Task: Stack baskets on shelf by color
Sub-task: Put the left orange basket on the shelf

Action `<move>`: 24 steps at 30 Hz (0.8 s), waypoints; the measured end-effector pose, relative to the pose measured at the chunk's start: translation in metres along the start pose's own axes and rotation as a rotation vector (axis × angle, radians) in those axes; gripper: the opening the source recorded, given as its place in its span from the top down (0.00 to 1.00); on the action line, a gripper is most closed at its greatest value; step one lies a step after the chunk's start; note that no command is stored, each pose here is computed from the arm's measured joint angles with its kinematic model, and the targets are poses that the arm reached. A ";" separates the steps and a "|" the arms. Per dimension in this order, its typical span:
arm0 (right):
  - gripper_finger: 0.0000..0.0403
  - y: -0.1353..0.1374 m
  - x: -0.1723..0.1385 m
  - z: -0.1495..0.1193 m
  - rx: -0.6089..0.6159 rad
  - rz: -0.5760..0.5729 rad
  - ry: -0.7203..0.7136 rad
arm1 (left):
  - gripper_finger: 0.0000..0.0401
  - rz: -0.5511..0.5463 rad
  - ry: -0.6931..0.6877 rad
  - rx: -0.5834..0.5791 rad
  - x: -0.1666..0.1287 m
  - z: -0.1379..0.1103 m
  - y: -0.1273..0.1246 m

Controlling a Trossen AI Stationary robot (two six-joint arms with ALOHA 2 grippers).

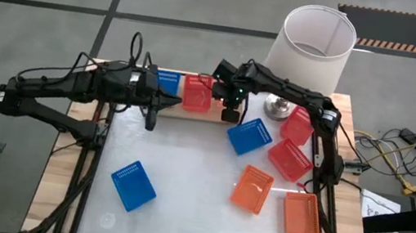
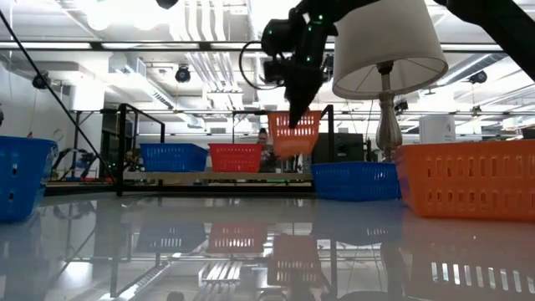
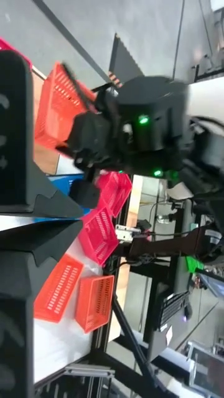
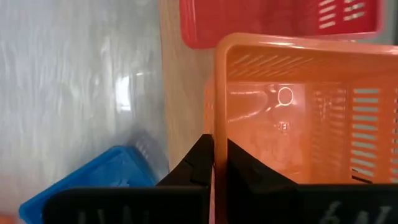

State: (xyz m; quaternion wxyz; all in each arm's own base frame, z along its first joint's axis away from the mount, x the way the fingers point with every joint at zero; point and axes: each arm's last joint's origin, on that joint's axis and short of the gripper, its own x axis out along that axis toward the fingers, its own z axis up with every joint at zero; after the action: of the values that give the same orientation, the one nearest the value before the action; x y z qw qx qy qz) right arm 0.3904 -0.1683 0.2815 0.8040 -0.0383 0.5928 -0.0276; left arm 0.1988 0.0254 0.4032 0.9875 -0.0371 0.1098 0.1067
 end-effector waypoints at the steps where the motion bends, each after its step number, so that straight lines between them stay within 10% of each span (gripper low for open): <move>1: 0.98 0.000 0.005 0.000 -0.002 -0.001 -0.004 | 1.00 0.003 -0.002 0.000 -0.001 0.000 0.000; 24: 0.84 0.006 0.049 -0.018 -0.024 -0.001 0.064 | 1.00 0.013 -0.037 -0.005 -0.004 0.004 0.001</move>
State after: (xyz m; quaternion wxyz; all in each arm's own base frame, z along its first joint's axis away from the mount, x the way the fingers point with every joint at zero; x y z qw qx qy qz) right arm 0.3879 -0.1676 0.2289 0.7841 -0.0473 0.6184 -0.0221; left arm 0.1961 0.0259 0.4080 0.9886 -0.0369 0.0914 0.1140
